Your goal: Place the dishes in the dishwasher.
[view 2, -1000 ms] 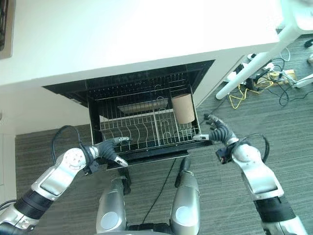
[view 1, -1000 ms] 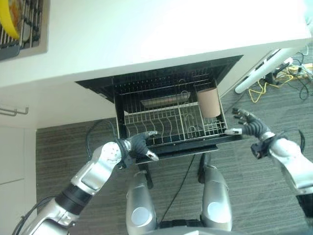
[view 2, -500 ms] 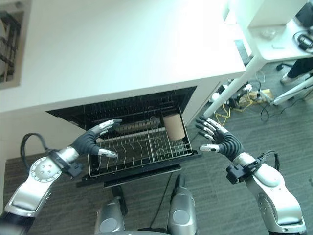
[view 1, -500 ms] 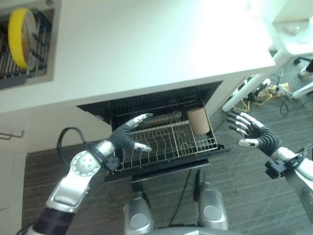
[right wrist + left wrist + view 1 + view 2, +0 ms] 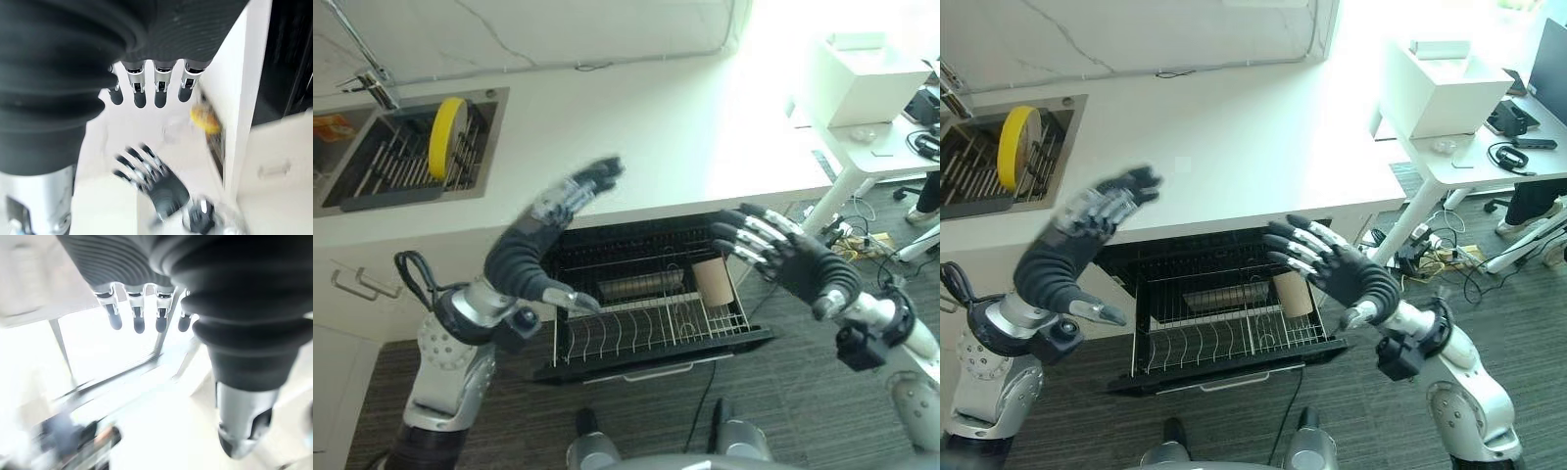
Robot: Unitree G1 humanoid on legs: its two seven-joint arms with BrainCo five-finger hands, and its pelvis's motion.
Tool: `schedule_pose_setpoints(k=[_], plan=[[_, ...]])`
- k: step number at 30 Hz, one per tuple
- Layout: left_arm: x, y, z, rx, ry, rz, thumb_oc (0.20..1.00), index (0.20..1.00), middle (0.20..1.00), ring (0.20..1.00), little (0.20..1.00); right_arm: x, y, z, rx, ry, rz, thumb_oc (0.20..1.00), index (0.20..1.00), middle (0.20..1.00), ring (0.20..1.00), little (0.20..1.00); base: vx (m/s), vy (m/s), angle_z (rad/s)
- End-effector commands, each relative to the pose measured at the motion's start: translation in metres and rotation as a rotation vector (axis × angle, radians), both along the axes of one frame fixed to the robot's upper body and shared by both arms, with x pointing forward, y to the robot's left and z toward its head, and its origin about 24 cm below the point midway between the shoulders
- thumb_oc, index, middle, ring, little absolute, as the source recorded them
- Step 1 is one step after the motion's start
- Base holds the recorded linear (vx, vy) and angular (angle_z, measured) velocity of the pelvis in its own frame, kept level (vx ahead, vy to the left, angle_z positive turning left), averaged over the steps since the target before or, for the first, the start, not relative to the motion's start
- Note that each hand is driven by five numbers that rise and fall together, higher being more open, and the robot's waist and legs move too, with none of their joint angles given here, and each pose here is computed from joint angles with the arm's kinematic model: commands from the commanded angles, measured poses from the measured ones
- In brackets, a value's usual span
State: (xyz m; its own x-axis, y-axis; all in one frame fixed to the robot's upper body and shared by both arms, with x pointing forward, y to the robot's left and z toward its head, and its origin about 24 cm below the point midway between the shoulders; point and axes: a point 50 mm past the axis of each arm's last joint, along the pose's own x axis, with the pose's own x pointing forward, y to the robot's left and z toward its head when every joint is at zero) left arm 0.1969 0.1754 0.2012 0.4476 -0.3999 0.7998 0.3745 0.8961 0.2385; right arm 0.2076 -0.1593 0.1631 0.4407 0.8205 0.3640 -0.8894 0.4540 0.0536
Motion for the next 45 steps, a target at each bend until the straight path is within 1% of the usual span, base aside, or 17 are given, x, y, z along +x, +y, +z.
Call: schedule_pose_setpoints(k=[1,2,4,6,8,15,20,22,26,29,33,38,42,45], plan=[[-0.01,0.01,0.022,-0.197,-0.201,0.14,1.0,1.0,1.0,1.0,1.0,0.0,-0.002,0.036,0.149,-0.219,-0.086,1.0,1.0,1.0,1.0,1.0,-0.31,-0.177,0.2],[-0.014,0.019,0.02,-0.262,-0.226,0.191,1.0,1.0,1.0,1.0,1.0,0.002,-0.009,0.04,0.161,-0.25,-0.135,1.0,1.0,1.0,1.0,1.0,-0.29,-0.134,0.32],[-0.017,0.022,0.02,-0.293,-0.238,0.206,1.0,1.0,1.0,1.0,1.0,0.001,-0.014,0.042,0.159,-0.276,-0.181,1.0,1.0,1.0,1.0,1.0,-0.3,-0.115,0.75],[-0.015,0.024,0.023,-0.376,-0.219,0.18,1.0,1.0,1.0,1.0,1.0,0.003,-0.023,0.054,0.124,-0.383,-0.344,1.0,1.0,1.0,1.0,1.0,-0.52,-0.048,0.69],[-0.013,0.023,0.025,-0.388,-0.229,0.188,1.0,1.0,1.0,1.0,1.0,0.004,-0.025,0.06,0.108,-0.444,-0.411,1.0,1.0,1.0,1.0,1.0,-0.38,0.115,0.42],[0.007,0.01,0.025,-0.378,-0.124,0.22,1.0,1.0,1.0,1.0,1.0,0.014,-0.015,0.054,0.1,-0.429,-0.556,1.0,1.0,1.0,1.0,1.0,-0.34,0.361,0.24],[0.011,0.001,0.023,-0.324,-0.085,0.162,1.0,1.0,1.0,1.0,1.0,0.016,-0.026,0.042,0.125,-0.364,-0.657,1.0,1.0,1.0,1.0,1.0,-0.38,0.3,0.47],[0.01,0.0,0.022,-0.313,-0.085,0.168,1.0,1.0,1.0,1.0,1.0,0.014,-0.025,0.038,0.123,-0.366,-0.664,1.0,1.0,1.0,1.0,1.0,-0.34,0.249,0.34],[0.012,0.002,0.022,-0.305,-0.071,0.158,1.0,1.0,1.0,1.0,1.0,0.006,-0.036,0.038,0.14,-0.376,-0.704,1.0,1.0,1.0,1.0,1.0,-0.3,0.166,0.19],[0.02,-0.006,0.022,-0.306,-0.027,0.148,1.0,1.0,1.0,1.0,1.0,0.006,-0.042,0.04,0.102,-0.393,-0.765,1.0,1.0,1.0,1.0,1.0,-0.21,0.041,0.4],[0.026,-0.011,0.02,-0.311,0.002,0.141,1.0,1.0,1.0,1.0,1.0,0.001,-0.046,0.036,0.073,-0.399,-0.795,1.0,1.0,1.0,1.0,1.0,-0.06,-0.037,0.64],[0.024,-0.003,0.016,-0.337,0.037,0.195,1.0,1.0,1.0,1.0,1.0,0.004,-0.041,0.041,0.056,-0.411,-0.755,1.0,1.0,1.0,1.0,1.0,-0.03,-0.065,0.46],[0.022,0.002,0.013,-0.347,0.055,0.246,1.0,1.0,1.0,1.0,1.0,0.006,-0.036,0.044,0.079,-0.405,-0.722,1.0,1.0,1.0,1.0,1.0,-0.01,-0.031,0.3],[0.02,0.005,0.009,-0.328,0.083,0.262,1.0,1.0,1.0,1.0,1.0,0.006,-0.034,0.044,0.08,-0.415,-0.747,1.0,1.0,1.0,1.0,1.0,-0.06,-0.044,0.72]])
